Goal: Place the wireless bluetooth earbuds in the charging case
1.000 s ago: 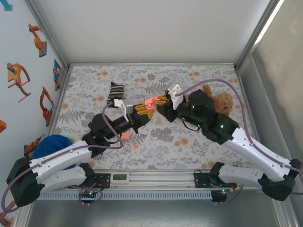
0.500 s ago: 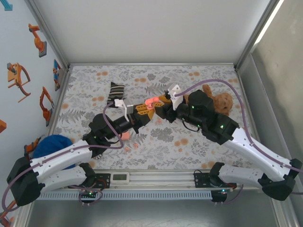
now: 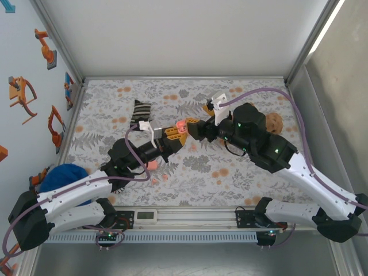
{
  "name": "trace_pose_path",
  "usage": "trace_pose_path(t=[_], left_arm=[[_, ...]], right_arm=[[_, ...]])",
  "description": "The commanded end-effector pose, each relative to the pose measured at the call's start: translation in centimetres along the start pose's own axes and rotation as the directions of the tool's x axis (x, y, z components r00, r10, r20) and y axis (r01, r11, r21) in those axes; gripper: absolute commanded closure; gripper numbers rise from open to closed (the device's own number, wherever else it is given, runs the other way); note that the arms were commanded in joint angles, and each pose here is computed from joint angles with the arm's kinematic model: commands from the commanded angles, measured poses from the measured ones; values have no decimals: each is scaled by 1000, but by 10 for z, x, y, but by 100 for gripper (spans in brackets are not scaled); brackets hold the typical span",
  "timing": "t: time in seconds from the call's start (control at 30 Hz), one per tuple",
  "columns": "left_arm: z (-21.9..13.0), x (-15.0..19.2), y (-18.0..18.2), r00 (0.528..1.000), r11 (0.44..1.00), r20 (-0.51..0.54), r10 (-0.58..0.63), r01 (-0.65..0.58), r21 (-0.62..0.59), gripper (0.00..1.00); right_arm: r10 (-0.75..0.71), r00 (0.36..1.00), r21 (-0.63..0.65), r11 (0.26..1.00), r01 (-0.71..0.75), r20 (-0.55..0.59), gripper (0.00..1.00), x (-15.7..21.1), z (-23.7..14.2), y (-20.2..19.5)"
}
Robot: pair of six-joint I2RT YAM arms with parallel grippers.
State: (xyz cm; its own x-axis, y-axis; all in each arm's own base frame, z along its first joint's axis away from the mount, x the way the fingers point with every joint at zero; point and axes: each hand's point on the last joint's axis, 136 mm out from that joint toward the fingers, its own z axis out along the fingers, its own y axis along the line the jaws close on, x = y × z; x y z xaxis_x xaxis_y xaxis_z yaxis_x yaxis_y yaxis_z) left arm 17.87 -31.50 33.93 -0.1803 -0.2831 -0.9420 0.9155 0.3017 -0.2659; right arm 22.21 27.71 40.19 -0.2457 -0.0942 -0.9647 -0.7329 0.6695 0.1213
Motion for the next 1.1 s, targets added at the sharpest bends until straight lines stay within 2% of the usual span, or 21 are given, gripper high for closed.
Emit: trace_pose_path(t=[0.0,0.17,0.27,0.47,0.67,0.9,1.07], left_arm=[[-4,-10,-6,999,1000,43,-2,2,17,100],[-5,-10,-6,999,1000,41,2,-2,15,100],[-7,-10,-6,999,1000,35,4,-4,10,100],[-11,-9,-5,1000,1000,23,14,-14,-6,100],[-14,-11,-7,1000,1000,16,22,-22,-5,100],[-17,-13,-8,999,999,16,49,-49,2,100],[-23,-17,-6,999,999,41,25,-26,21,100]], right_arm=[[34,999,22,999,-34,35,20,-13,-11,-3],[70,997,10,997,-71,29,6,-11,-14,-5],[117,993,-23,993,-117,9,1,-7,-14,-8],[230,972,-76,970,-232,-40,1,5,-9,-18],[367,926,-213,902,-377,-87,1,11,-7,-18],[439,891,-334,828,-451,-113,1,14,-5,-10],[467,873,-392,784,-482,-138,1,14,-1,-2]])
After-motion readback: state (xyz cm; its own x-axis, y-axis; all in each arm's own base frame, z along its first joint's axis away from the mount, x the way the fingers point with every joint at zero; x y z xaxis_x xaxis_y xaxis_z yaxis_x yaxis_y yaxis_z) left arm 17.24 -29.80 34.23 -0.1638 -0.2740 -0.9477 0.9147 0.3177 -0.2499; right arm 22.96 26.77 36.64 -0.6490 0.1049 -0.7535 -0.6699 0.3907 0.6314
